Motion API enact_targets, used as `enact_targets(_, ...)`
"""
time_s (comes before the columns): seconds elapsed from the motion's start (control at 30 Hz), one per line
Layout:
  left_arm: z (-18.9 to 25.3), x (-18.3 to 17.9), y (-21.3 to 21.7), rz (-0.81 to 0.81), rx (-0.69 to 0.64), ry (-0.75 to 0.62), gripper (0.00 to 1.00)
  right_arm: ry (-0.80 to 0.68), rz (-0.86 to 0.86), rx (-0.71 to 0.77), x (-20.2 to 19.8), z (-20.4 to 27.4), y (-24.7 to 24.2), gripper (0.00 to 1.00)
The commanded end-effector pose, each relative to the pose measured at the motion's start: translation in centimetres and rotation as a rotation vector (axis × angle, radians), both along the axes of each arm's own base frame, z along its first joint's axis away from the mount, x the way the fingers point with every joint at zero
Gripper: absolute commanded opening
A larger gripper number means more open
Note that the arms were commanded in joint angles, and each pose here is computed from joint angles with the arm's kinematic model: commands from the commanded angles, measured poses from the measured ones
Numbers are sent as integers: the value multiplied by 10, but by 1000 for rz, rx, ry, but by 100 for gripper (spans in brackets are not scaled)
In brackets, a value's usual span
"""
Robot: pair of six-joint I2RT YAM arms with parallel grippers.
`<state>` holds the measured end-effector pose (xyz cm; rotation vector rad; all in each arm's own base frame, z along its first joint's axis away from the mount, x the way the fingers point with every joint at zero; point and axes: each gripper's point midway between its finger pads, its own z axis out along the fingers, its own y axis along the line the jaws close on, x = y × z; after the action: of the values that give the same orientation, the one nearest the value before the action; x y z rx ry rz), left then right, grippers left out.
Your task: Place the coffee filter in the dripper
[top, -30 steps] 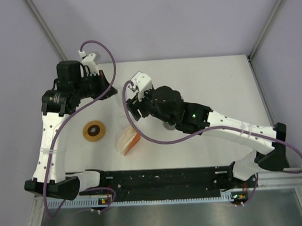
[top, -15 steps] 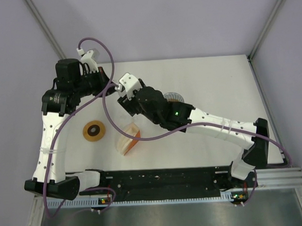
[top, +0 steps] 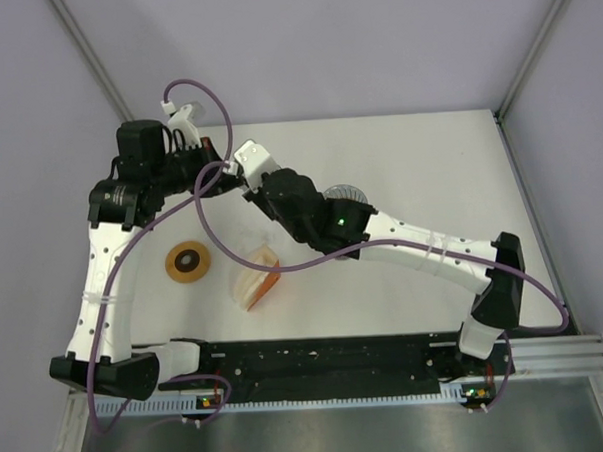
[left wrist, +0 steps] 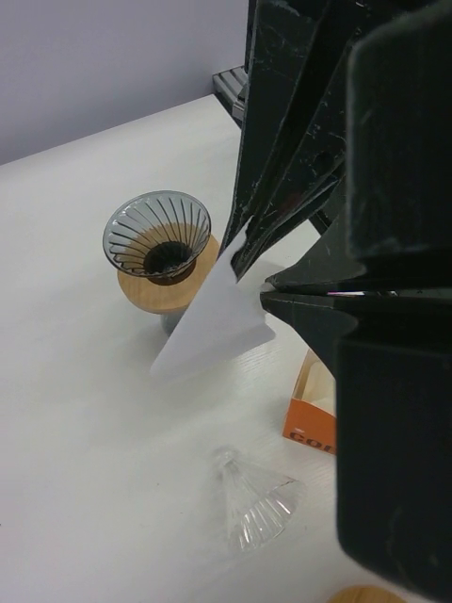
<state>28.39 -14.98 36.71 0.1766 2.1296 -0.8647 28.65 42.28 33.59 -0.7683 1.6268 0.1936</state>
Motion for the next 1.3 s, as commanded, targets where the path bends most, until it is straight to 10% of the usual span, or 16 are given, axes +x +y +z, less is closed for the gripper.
enact_targets(0.0,7,3,-6,-44,-19,-58,0,2,-35,106,5,36,-14,0)
enact_targets(0.17,15,7,-6,-63,-5,-111,15,99,-12,150,7,40,-38,0)
enact_targets(0.33,30,15,-5,-64,19,-181,60,252,-6,216,8,45,-77,0)
enact_targets(0.77,-5,36,-12,-55,38,-144,63,681,-87,-27,-9,-30,-154,0)
enact_targets(1.27,-35,27,-33,-129,78,-111,63,732,-253,-250,27,-81,-173,0)
